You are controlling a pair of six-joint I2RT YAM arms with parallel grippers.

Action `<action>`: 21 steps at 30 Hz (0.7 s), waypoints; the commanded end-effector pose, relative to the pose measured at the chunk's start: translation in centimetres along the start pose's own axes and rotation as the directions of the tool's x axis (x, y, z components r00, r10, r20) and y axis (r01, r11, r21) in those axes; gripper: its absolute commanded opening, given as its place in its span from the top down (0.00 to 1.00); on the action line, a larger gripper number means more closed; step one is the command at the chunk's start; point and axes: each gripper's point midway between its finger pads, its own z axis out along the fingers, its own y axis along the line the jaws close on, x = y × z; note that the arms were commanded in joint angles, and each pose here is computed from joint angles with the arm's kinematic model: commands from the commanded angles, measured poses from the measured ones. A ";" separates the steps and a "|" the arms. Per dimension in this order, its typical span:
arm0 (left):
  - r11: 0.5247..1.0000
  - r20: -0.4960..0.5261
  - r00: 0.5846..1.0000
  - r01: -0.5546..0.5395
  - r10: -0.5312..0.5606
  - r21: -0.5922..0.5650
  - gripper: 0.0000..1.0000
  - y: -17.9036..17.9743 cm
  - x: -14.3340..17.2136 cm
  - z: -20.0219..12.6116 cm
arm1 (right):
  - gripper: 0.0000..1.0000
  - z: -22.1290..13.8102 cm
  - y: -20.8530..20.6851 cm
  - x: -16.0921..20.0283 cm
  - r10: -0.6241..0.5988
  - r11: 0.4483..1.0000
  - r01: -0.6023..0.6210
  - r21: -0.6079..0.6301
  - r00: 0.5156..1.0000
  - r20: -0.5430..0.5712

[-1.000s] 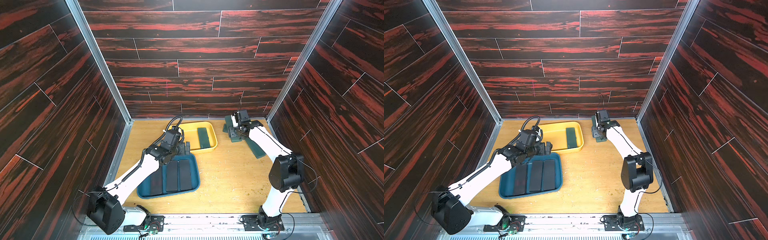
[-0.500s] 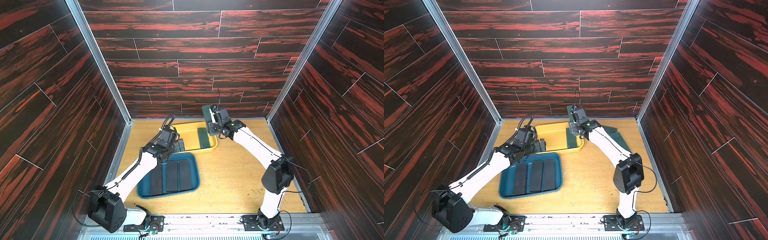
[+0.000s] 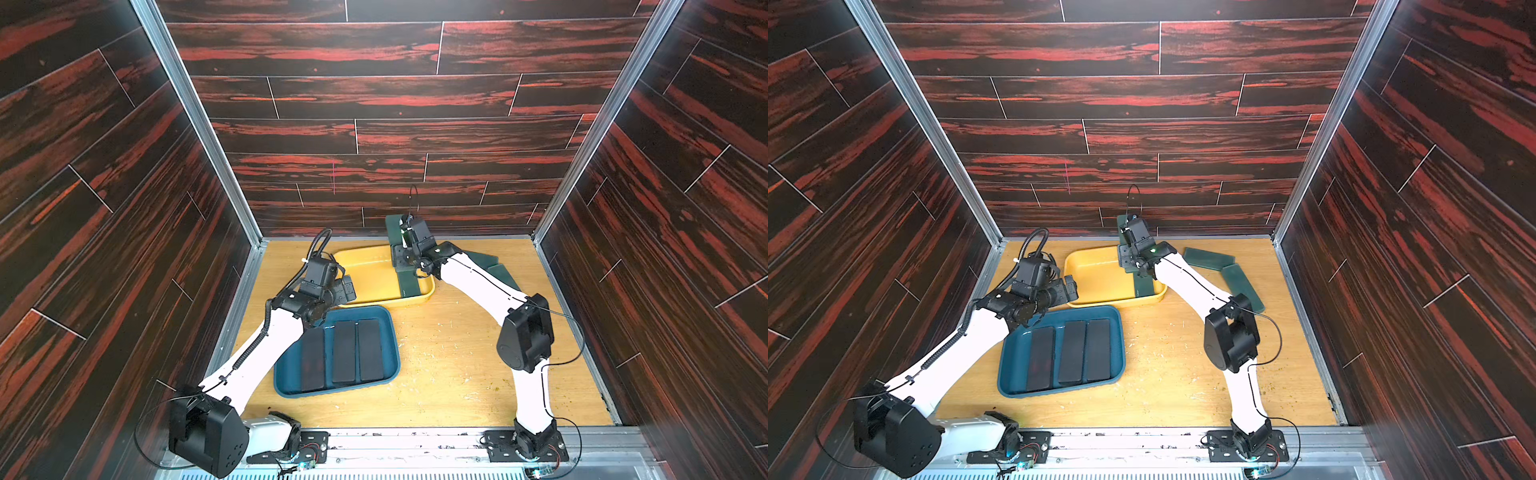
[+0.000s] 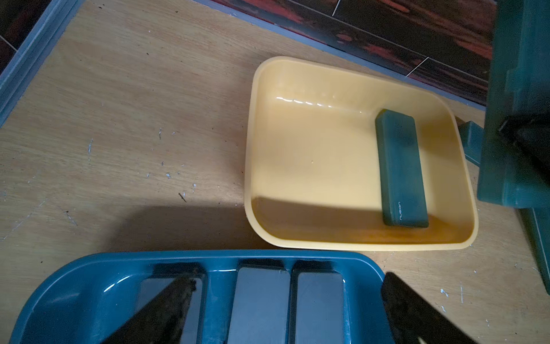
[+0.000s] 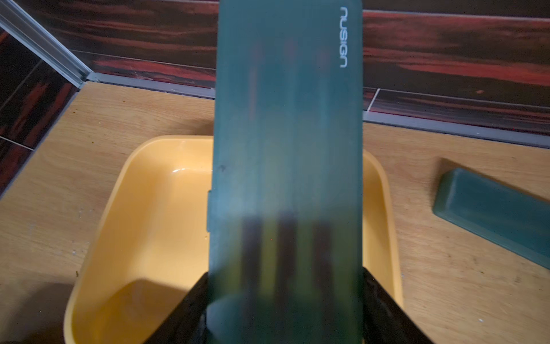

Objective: Place the pencil cases by color into the storage box
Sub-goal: Pick up the pencil case from the center of the board, then place the pencil case at the storage box.

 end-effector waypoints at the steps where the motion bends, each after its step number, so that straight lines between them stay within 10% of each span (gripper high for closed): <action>1: 1.000 -0.003 1.000 0.001 -0.001 -0.009 0.00 0.8 0.5 -0.6 | 0.42 1.7 1.5 0.3 0.022 0.999 -0.022 -0.023 1.000 -0.013; 21: 1.000 0.019 1.000 0.019 -0.019 0.002 0.00 1.8 1.6 -1.2 | 0.42 6.9 3.8 5.8 0.046 0.999 -0.050 -0.017 0.982 -0.185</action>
